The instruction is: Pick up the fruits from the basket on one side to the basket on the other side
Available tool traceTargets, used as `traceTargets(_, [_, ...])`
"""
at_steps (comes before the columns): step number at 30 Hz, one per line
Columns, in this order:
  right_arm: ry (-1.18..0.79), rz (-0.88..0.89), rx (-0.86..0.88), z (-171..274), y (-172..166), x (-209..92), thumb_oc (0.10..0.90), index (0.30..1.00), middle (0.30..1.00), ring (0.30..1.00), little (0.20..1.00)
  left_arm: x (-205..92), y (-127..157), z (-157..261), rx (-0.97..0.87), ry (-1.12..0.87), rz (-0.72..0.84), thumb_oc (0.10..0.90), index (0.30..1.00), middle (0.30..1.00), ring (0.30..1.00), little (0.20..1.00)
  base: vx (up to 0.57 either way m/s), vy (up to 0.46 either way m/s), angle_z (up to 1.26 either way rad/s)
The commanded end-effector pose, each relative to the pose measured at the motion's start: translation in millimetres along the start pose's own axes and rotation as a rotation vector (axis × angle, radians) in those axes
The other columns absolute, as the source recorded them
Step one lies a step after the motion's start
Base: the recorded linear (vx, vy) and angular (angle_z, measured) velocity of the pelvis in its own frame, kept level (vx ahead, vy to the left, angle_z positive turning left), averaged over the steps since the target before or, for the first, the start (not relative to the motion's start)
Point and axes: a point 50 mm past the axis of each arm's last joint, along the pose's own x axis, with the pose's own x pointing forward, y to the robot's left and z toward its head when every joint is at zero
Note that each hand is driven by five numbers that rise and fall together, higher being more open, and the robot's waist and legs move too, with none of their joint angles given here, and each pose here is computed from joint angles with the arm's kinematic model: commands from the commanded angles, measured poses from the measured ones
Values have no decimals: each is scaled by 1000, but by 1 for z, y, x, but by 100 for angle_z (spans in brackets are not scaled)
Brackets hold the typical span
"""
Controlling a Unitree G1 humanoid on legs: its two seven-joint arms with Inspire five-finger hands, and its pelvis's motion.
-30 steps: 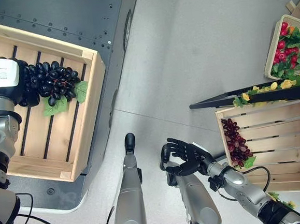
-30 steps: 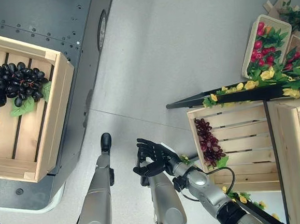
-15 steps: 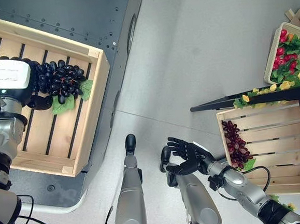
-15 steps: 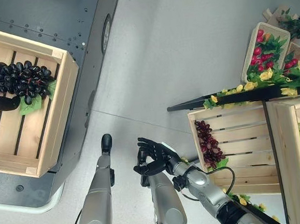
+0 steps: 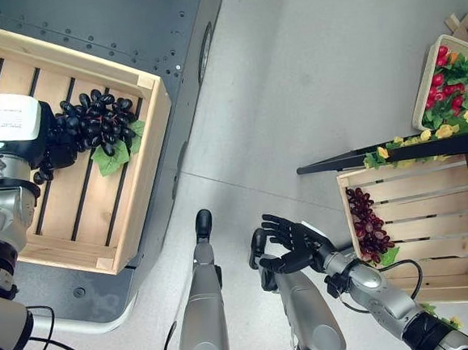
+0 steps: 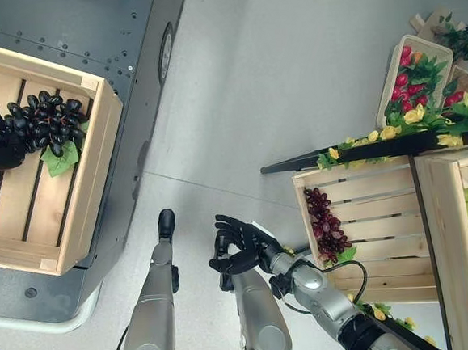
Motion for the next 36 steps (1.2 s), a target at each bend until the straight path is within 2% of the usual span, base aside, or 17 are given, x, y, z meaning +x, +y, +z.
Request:
traceTargets(1, [-95, -3, -38, 16, -3, -9, 800, 900, 900, 900, 900, 7, 12, -2, -39, 51, 87, 400, 300, 300, 300, 300, 0, 0, 0])
traceTargets(14, [-95, -9, -43, 16, -1, -8, 800, 900, 900, 900, 900, 8, 17, -5, -29, 60, 116, 400, 300, 300, 300, 300, 0, 0, 0])
traceTargets(15, [-94, -9, -41, 16, -1, -8, 800, 900, 900, 900, 900, 8, 17, -6, -30, 61, 120, 417, 326, 326, 326, 326, 0, 0, 0])
traceTargets(16, [-94, -8, -40, 16, -1, -8, 800, 900, 900, 900, 900, 8, 18, -6, -30, 64, 125, 533, 500, 500, 500, 500, 0, 0, 0])
traceTargets(17, [-94, -6, -41, 16, -1, -8, 800, 900, 900, 900, 900, 8, 18, -6, -30, 67, 130, 717, 775, 775, 775, 775, 0, 0, 0])
traceTargets(18, [-93, -4, -40, 15, 0, -8, 800, 900, 900, 900, 900, 8, 19, -7, -25, 74, 140, 800, 900, 900, 900, 900, 0, 0, 0])
traceTargets(23, [-91, 6, -34, 14, 3, -7, 800, 900, 900, 900, 900, 7, 23, -11, -26, 118, 208, 800, 900, 900, 900, 900, 5, -8, 0])
traceTargets(24, [-94, 6, -26, 13, 6, -7, 800, 900, 900, 900, 900, 7, 28, -14, -42, 141, 271, 800, 900, 900, 900, 900, 23, -39, 1])
traceTargets(32, [-103, -9, 2, 10, 10, -9, 800, 900, 900, 900, 900, -5, 37, -17, -44, 147, 459, 800, 900, 900, 900, 900, 30, -46, 3])
traceTargets(36, [-103, -11, 15, 9, 10, -9, 800, 900, 900, 900, 900, -13, 34, -18, -47, 154, 488, 800, 900, 900, 900, 900, 24, -27, 7])
